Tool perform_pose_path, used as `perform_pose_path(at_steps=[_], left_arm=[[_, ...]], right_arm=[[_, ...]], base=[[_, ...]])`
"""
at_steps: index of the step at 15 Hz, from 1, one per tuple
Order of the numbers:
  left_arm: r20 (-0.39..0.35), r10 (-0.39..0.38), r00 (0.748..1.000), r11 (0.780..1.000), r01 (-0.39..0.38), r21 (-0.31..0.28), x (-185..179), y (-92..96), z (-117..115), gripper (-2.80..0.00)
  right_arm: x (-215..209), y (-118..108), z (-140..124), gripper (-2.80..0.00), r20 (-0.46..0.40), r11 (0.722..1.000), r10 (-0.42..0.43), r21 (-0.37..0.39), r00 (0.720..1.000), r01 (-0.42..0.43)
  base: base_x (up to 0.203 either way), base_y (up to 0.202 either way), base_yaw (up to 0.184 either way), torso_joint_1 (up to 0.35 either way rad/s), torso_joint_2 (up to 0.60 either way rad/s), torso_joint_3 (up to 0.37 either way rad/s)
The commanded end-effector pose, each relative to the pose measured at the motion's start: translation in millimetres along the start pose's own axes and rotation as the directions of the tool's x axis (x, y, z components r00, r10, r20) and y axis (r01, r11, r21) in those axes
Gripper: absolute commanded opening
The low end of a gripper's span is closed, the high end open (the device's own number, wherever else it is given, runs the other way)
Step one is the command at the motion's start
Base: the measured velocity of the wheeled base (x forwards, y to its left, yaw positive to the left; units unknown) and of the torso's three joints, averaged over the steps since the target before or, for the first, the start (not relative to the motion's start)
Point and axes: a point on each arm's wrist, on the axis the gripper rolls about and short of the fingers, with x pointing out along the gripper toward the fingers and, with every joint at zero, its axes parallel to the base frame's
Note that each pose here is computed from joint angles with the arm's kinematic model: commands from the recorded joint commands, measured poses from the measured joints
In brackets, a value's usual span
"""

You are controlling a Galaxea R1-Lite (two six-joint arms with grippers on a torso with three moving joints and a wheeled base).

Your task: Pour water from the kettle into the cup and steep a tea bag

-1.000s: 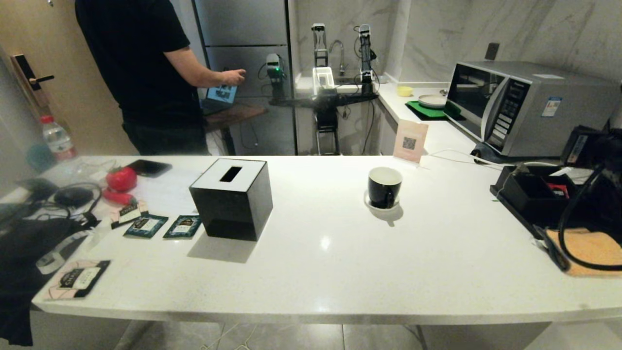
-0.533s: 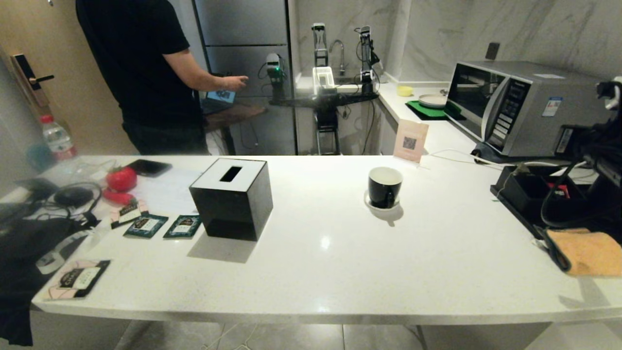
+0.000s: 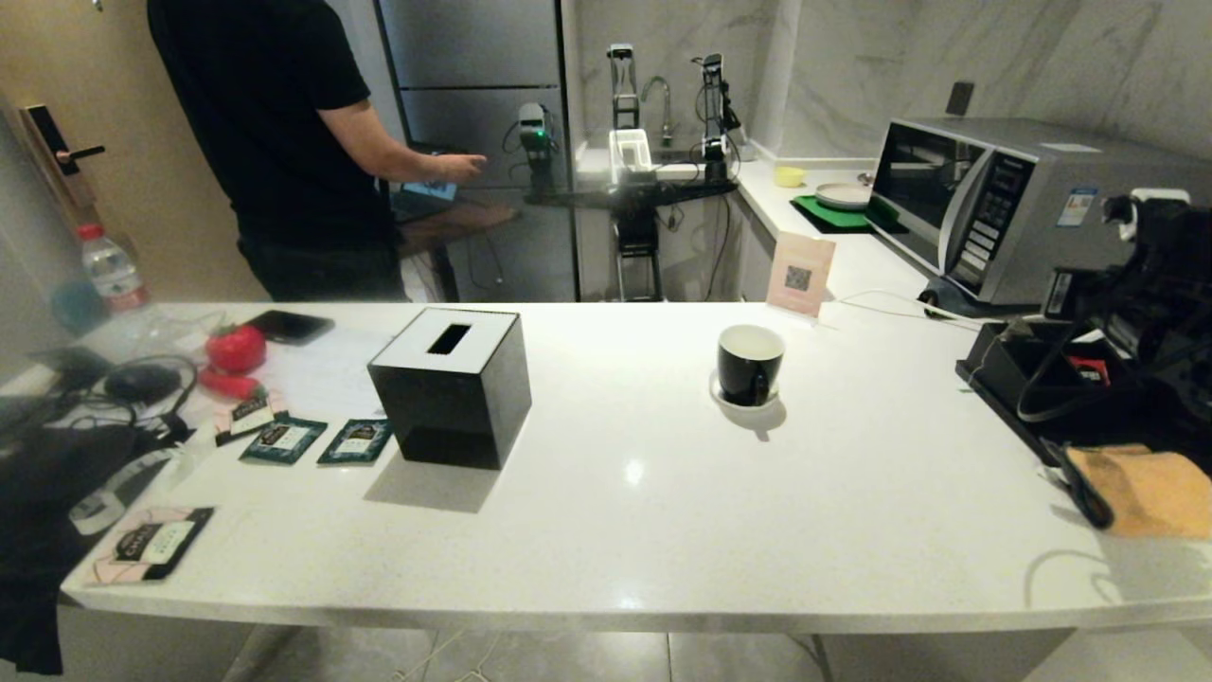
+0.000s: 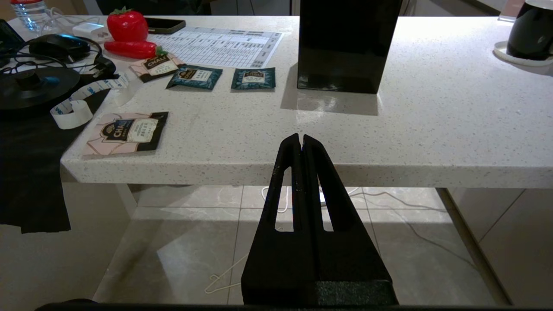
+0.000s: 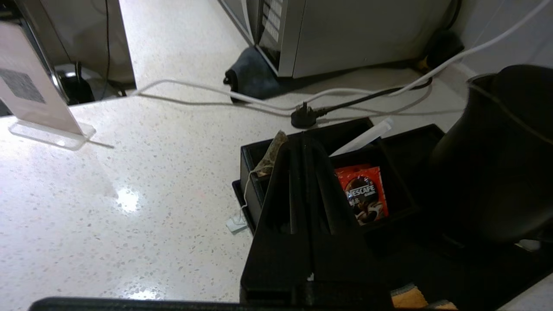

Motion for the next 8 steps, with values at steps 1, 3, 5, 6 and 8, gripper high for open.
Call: perform_pose_path(at_steps=[1, 3, 5, 6, 8], left_arm=[[0.001, 0.0, 1.0, 1.0, 0.0, -0.001, 0, 0.0, 0, -2.8], [0.001, 0.0, 1.0, 1.0, 0.0, -0.001, 0, 0.0, 0, -2.8], [0.001, 0.0, 1.0, 1.0, 0.0, -0.001, 0, 0.0, 0, -2.8], [0.001, 0.0, 1.0, 1.0, 0.0, -0.001, 0, 0.0, 0, -2.8], [0.001, 0.0, 1.0, 1.0, 0.0, -0.001, 0, 0.0, 0, -2.8]], right_arm=[[18, 1, -13, -2.8, -0.032, 1.0, -0.01, -0.008, 0.999, 0.01], [27, -2, -16, -2.8, -0.041, 1.0, -0.025, -0.009, 0.999, 0.025], [35, -4, -19, 0.0, -0.061, 0.999, -0.032, -0.013, 0.998, 0.031], [38, -5, -19, 0.0, -0.058, 0.999, -0.036, -0.011, 0.998, 0.036], [45, -7, -19, 0.0, -0.048, 0.999, -0.047, -0.008, 0.998, 0.047]], base=[[0.0, 0.0, 0.0, 0.0, 0.0, 0.0], [0.0, 0.0, 0.0, 0.0, 0.0, 0.0], [0.0, 0.0, 0.0, 0.0, 0.0, 0.0], [0.0, 0.0, 0.0, 0.0, 0.0, 0.0], [0.0, 0.0, 0.0, 0.0, 0.0, 0.0]])
